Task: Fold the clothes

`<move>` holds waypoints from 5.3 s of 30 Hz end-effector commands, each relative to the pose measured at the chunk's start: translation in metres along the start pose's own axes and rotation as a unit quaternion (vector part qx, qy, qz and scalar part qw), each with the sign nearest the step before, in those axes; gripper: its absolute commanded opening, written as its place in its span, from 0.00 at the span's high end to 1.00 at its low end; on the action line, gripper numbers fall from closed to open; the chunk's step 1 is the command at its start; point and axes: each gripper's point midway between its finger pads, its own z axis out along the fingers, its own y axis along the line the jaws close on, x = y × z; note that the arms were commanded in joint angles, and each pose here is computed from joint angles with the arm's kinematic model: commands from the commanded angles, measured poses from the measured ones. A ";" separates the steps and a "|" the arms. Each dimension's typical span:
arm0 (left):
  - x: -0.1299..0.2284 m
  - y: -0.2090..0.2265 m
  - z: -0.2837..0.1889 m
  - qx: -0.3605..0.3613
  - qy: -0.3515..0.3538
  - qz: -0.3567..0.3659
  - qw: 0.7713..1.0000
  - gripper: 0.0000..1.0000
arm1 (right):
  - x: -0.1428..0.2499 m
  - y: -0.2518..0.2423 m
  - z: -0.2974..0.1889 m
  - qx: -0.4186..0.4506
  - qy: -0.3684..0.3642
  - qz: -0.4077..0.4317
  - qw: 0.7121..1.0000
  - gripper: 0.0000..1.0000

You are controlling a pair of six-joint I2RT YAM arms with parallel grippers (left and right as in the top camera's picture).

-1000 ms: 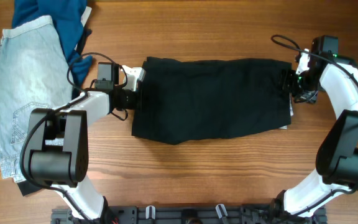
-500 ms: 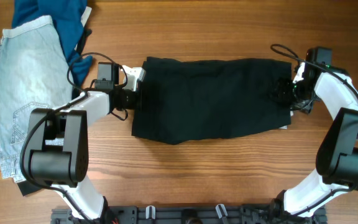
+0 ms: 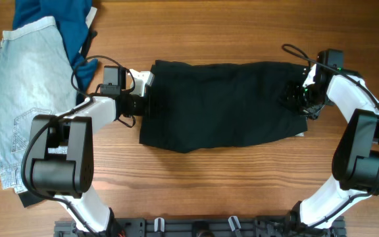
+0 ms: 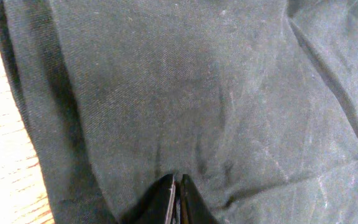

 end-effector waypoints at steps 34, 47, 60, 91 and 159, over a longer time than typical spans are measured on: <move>0.024 -0.004 0.024 -0.029 0.041 -0.093 0.994 0.96 | 0.013 0.148 -0.115 -0.116 -0.093 -0.169 0.974 0.96; 0.025 -0.003 0.024 -0.033 0.042 -0.094 0.994 0.96 | 0.038 0.203 -0.109 -0.119 -0.115 -0.212 0.963 0.96; 0.025 -0.003 0.024 -0.033 0.042 -0.094 0.994 0.96 | -0.011 0.045 -0.116 0.059 -0.110 -0.033 0.992 0.65; 0.025 -0.003 0.024 -0.032 0.042 -0.091 0.994 0.96 | 0.000 -0.061 0.006 0.141 0.038 -0.016 0.989 0.01; 0.030 0.001 0.023 -0.045 0.050 -0.095 0.993 0.96 | 0.085 0.263 -0.111 -0.190 -0.066 -0.334 0.921 0.96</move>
